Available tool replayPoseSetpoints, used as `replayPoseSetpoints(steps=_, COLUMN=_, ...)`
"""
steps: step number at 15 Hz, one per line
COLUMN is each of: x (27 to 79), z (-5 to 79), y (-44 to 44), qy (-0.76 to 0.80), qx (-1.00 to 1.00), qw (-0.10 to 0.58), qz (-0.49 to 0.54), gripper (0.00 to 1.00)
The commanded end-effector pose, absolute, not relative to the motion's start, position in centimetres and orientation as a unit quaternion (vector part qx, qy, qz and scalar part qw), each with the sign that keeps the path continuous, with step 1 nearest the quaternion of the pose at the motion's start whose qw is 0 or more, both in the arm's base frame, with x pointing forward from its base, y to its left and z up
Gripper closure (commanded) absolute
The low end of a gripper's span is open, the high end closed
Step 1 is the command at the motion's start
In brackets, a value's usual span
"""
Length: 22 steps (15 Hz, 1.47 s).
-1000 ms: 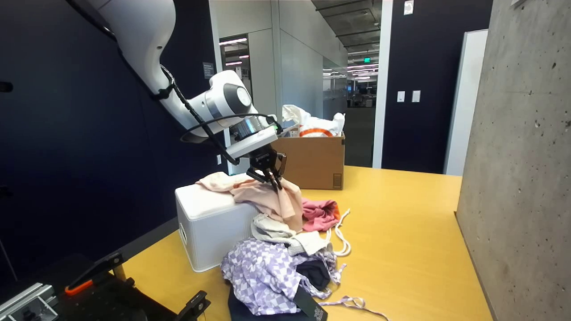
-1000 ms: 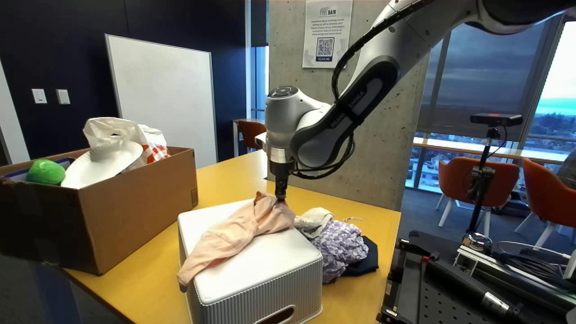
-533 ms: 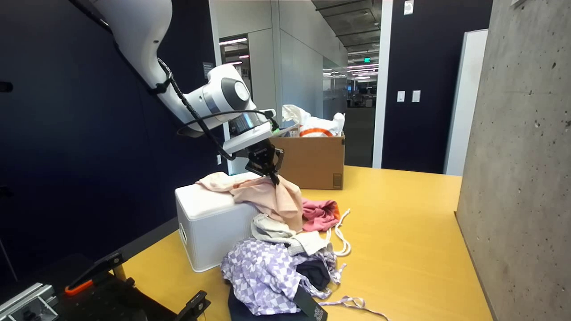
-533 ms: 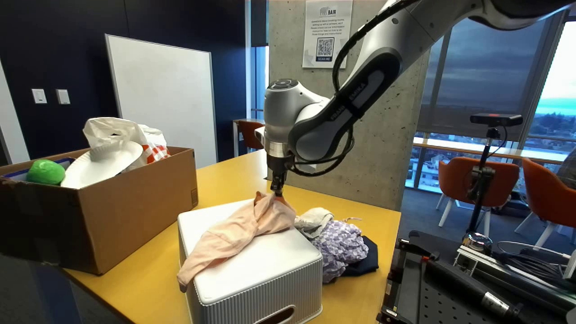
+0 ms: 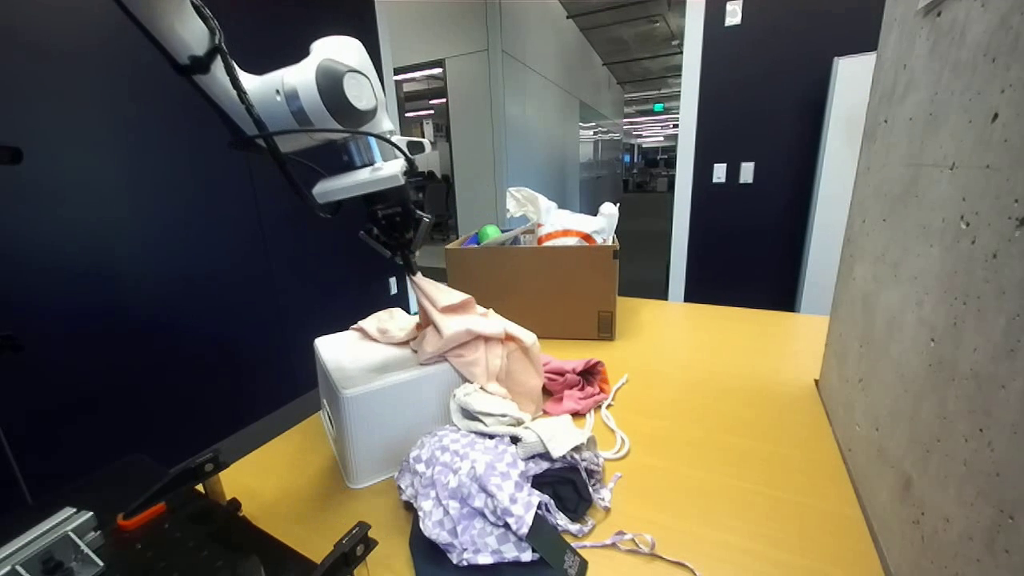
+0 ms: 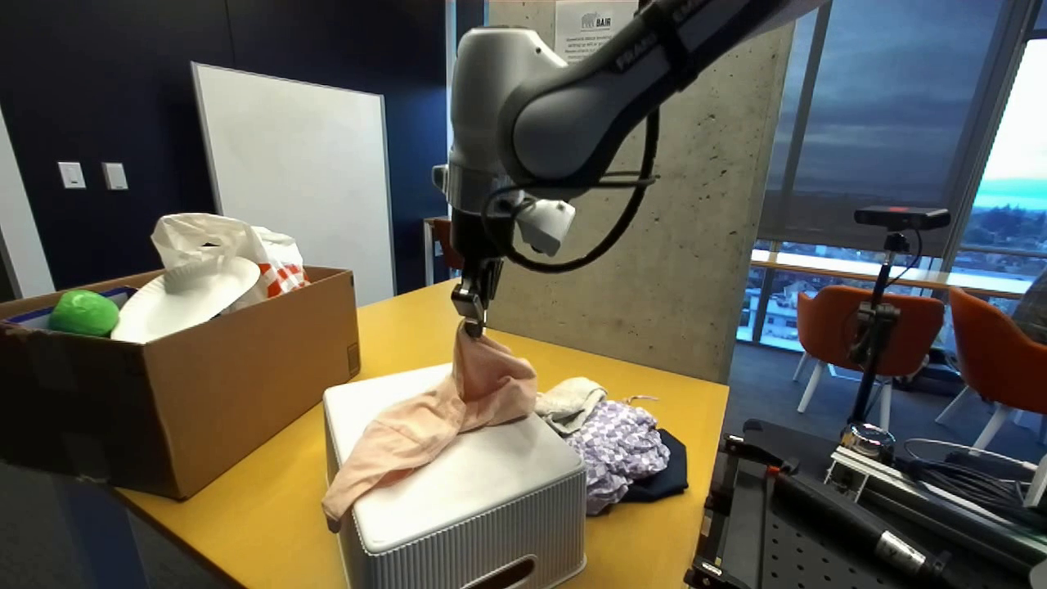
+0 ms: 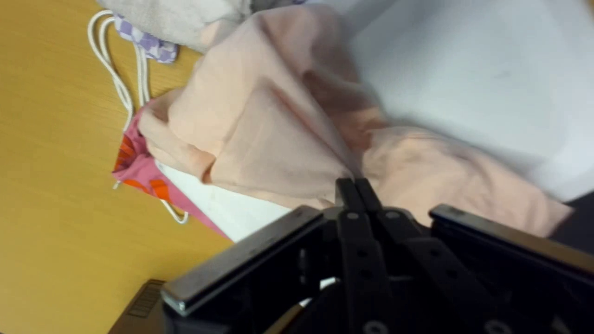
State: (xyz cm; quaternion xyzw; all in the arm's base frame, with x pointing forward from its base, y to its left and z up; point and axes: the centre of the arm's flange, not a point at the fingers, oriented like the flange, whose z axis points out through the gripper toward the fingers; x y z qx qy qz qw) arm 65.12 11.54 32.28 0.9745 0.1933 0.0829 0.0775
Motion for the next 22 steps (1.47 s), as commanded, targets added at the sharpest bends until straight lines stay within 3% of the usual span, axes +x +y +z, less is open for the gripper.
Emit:
replayPoseSetpoints(steps=1, x=63.1, z=36.3, y=16.1, qy=0.21, qx=0.977, qw=0.016, qz=0.035, gripper=1.0)
replayPoseSetpoints(steps=6, x=63.4, z=37.2, y=21.5, qy=0.252, qx=0.966, qw=-0.044, qz=-0.031, gripper=1.0)
replayPoseSetpoints(steps=16, x=68.3, z=32.7, y=28.5, qy=0.356, qx=0.925, qw=-0.088, qz=-0.102, gripper=1.0)
replayPoseSetpoints(steps=17, x=68.3, z=31.9, y=28.8, qy=0.351, qx=0.926, qw=-0.083, qz=-0.114, gripper=0.73)
replayPoseSetpoints(steps=19, x=67.9, z=31.7, y=29.0, qy=0.347, qx=0.926, qw=-0.084, qz=-0.126, gripper=0.66)
replayPoseSetpoints(steps=22, x=67.4, z=33.0, y=28.1, qy=0.333, qx=0.935, qw=-0.061, qz=-0.1, gripper=0.45)
